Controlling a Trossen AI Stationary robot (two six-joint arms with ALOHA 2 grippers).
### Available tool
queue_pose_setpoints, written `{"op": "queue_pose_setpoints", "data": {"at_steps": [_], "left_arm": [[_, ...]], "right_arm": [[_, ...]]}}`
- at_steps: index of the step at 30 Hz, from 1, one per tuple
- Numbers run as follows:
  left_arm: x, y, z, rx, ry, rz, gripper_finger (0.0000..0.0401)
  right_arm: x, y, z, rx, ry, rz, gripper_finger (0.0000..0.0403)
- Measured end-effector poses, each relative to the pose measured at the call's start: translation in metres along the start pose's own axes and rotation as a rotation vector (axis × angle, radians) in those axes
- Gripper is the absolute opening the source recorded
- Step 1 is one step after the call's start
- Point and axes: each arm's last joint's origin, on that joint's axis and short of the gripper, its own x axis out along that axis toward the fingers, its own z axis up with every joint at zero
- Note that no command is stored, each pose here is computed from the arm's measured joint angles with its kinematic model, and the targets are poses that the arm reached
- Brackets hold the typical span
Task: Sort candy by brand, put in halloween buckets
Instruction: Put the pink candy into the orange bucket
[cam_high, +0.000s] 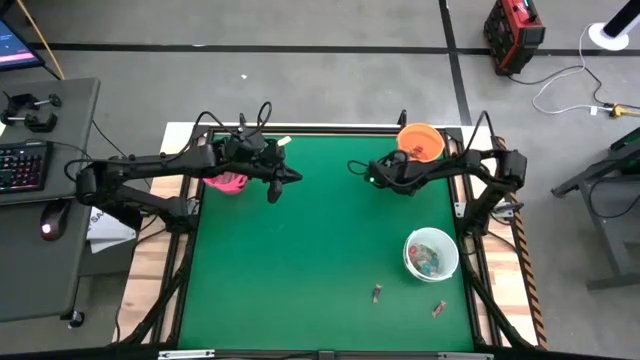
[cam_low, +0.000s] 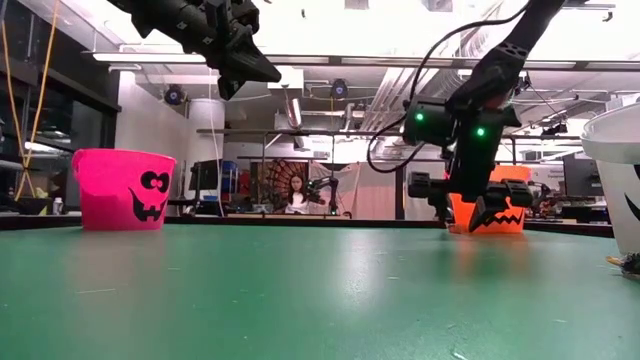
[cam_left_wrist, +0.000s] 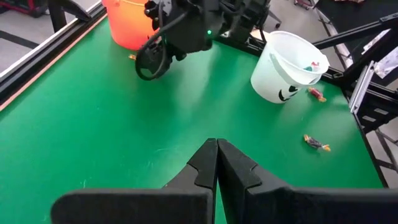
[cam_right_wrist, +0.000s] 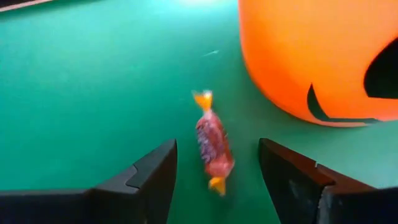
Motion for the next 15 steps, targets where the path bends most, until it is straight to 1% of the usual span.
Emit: {"op": "queue_pose_setpoints", "data": {"at_steps": [5, 8, 11, 15], "left_arm": [[0.0, 0.0, 0.0, 0.0, 0.0, 0.0, 0.0], [0.0, 0.0, 0.0, 0.0, 0.0, 0.0, 0.0], [0.0, 0.0, 0.0, 0.0, 0.0, 0.0, 0.0], [0.0, 0.0, 0.0, 0.0, 0.0, 0.001, 0.0]], "right_arm": [[0.004, -0.002, 0.005, -0.022, 0.015, -0.015, 0.0214], [0.006, -0.003, 0.005, -0.048, 0.033, -0.018, 0.0199], [0.007, -0.001, -0.002, -0.072, 0.041, -0.024, 0.0159], [0.006, 0.001, -0.015, -0.119, 0.037, -0.021, 0.0086]]}}
